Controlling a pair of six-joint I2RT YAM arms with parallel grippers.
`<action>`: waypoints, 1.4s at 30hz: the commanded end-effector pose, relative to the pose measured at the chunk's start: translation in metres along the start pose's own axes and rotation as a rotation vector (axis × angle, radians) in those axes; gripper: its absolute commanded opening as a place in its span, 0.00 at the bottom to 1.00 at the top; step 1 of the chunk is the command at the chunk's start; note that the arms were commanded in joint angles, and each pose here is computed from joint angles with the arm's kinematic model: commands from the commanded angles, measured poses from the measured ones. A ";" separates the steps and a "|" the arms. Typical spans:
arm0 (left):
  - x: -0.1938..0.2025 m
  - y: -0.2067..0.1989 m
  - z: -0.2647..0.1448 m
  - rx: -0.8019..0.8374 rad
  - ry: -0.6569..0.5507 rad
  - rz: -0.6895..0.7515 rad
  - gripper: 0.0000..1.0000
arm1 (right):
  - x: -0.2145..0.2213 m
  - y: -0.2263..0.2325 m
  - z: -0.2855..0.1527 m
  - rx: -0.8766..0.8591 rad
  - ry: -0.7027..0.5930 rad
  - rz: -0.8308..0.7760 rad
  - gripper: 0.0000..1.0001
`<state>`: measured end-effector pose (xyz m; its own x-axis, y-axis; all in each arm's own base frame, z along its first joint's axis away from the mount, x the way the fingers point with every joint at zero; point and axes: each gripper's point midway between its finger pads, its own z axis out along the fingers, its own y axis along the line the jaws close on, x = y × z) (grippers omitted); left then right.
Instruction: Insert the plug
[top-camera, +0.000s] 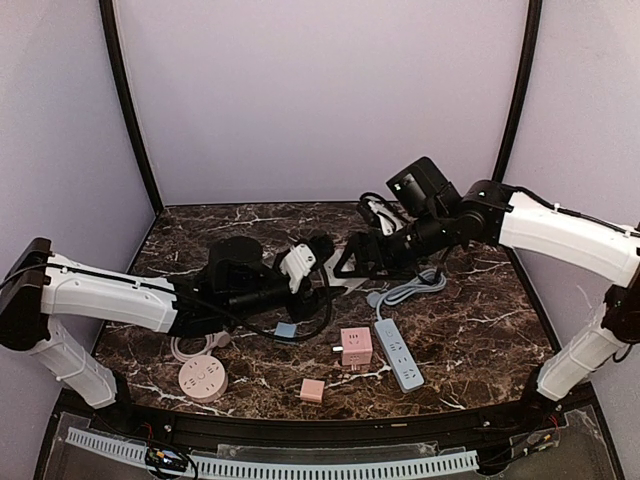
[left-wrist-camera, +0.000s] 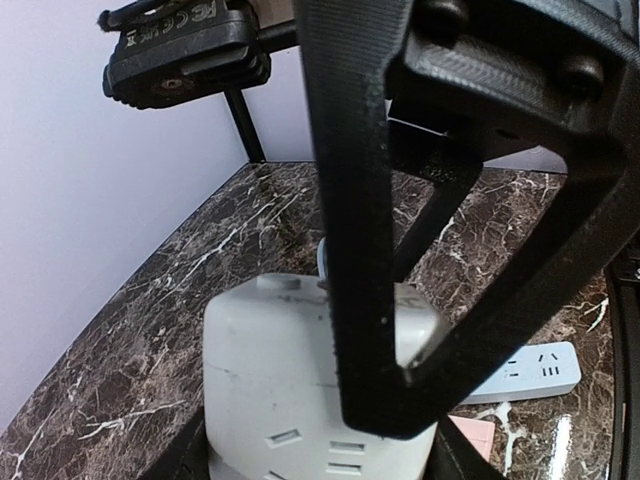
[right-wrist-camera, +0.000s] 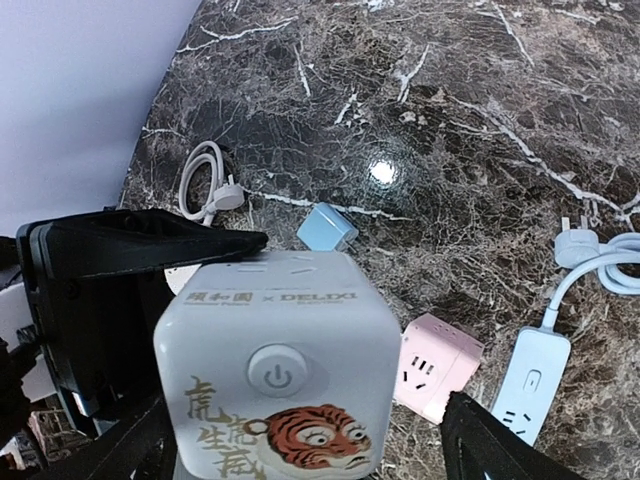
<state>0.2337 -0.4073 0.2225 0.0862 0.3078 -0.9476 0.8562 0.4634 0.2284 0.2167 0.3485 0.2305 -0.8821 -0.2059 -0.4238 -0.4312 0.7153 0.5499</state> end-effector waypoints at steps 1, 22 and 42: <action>-0.012 0.008 0.004 -0.078 -0.051 0.027 0.25 | -0.008 0.005 0.000 0.015 -0.014 -0.042 0.87; -0.005 -0.003 0.009 -0.058 -0.053 0.008 0.84 | -0.009 -0.003 0.006 0.074 -0.037 -0.131 0.34; 0.017 -0.055 0.050 -0.343 0.193 -0.313 0.99 | -0.046 -0.116 -0.126 0.591 -0.511 -0.030 0.27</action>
<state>0.2048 -0.4778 0.1898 -0.1231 0.2954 -0.9474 0.7583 0.6438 0.1022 0.2732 0.2205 0.2586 -0.6883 -0.0643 -0.7226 -0.2598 0.9518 0.1628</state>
